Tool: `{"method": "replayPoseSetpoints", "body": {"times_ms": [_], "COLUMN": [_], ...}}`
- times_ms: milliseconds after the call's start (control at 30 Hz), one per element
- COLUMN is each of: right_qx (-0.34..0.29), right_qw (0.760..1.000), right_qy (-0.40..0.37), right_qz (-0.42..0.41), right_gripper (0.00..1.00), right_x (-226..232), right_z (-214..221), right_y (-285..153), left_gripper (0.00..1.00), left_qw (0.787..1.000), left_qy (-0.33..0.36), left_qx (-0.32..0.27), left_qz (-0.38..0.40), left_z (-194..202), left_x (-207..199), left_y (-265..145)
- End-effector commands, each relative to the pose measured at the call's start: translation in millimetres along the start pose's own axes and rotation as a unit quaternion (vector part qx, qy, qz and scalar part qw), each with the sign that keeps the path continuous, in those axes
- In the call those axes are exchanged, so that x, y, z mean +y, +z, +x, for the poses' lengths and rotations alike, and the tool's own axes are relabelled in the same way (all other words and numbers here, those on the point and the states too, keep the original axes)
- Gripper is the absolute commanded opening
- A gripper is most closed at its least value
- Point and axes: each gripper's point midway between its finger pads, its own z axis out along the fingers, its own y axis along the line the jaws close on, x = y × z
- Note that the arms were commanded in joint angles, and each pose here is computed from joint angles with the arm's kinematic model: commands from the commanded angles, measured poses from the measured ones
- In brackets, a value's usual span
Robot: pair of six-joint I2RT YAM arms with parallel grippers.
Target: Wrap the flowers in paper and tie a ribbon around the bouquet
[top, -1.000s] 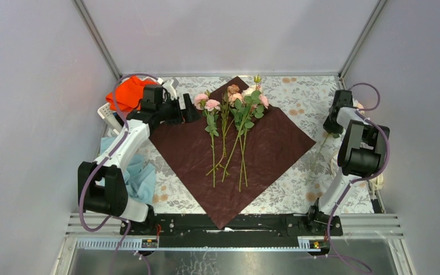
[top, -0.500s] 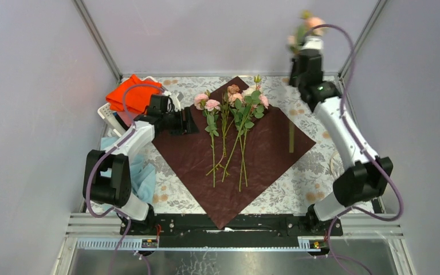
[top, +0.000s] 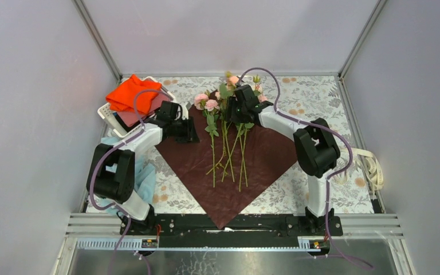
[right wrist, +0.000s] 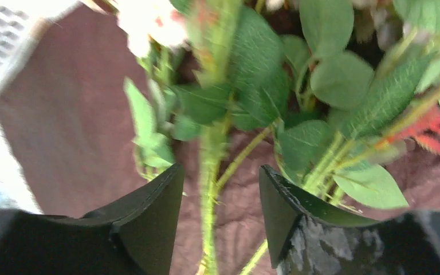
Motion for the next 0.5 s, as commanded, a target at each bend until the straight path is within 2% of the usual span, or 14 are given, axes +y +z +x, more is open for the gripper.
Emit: {"method": "replayPoseSetpoints", "body": {"times_ms": [0, 67, 133, 233, 267, 300, 467], "right_qx": [-0.033, -0.051, -0.043, 0.005, 0.023, 0.037, 0.084], "right_qw": [0.999, 0.995, 0.991, 0.990, 0.990, 0.990, 0.991], "right_qy": [-0.035, -0.075, -0.106, -0.111, -0.107, -0.097, -0.052], "right_qz": [0.024, 0.046, 0.068, 0.088, 0.091, 0.095, 0.086], "right_gripper": [0.65, 0.71, 0.75, 0.77, 0.75, 0.70, 0.28], "right_x": [4, -2, -13, -36, -43, -53, -75], "right_z": [-40, -54, -50, -13, 4, 22, 88], "right_y": [-26, -52, -71, -84, -85, -84, -69], "left_gripper": [0.40, 0.36, 0.34, 0.32, 0.31, 0.29, 0.23], "left_qw": [1.000, 0.999, 0.999, 0.998, 0.998, 0.998, 0.996], "left_qy": [0.024, 0.029, 0.032, 0.039, 0.043, 0.046, 0.065], "left_qx": [0.000, 0.006, 0.014, 0.027, 0.032, 0.038, 0.052], "left_qz": [-0.019, -0.024, -0.024, -0.029, -0.029, -0.031, -0.042], "left_z": [3, 7, 12, 19, 22, 23, 24], "left_x": [4, 5, 5, 4, 3, 2, -4], "left_y": [12, 17, 22, 33, 37, 42, 64]}}
